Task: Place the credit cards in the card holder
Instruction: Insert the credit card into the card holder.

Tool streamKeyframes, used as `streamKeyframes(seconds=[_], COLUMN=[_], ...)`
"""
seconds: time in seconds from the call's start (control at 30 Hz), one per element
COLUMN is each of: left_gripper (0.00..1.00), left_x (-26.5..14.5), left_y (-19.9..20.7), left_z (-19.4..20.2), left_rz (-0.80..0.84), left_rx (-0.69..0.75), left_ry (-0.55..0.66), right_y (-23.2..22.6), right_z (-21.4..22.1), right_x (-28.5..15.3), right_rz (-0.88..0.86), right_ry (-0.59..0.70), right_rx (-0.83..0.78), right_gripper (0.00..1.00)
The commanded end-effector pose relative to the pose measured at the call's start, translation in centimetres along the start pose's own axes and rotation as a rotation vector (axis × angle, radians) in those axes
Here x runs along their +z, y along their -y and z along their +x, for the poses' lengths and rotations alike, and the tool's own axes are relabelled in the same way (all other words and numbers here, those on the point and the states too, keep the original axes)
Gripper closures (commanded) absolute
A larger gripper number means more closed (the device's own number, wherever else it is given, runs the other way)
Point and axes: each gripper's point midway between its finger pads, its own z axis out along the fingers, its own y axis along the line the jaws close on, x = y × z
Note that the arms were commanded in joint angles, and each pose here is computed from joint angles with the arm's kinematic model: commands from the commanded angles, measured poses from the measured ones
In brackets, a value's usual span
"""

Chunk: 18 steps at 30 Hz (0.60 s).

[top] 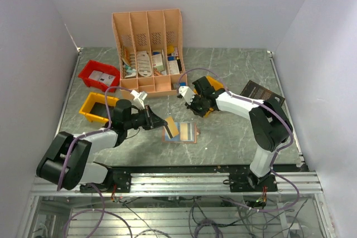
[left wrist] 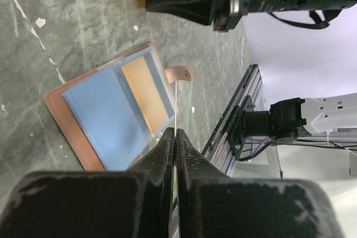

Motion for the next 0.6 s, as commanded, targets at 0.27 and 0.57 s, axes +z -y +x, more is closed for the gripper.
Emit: streamKeyframes(seconds=[0.27, 0.57], left_gripper=[0.93, 0.93], left_x=[1.8, 2.9], left_y=[-1.5, -1.8], left_z=[-0.5, 0.0], left_rz=[0.019, 0.089], left_rx=[0.02, 0.0], left_ry=[0.0, -0.012], right_y=[-4.5, -9.7], right_z=[-2.6, -0.9], right_x=[-3.9, -5.1], right_rz=[-0.311, -0.549], right_ry=[0.231, 0.294], right_rx=[-0.104, -0.266], right_gripper=[1.0, 0.6])
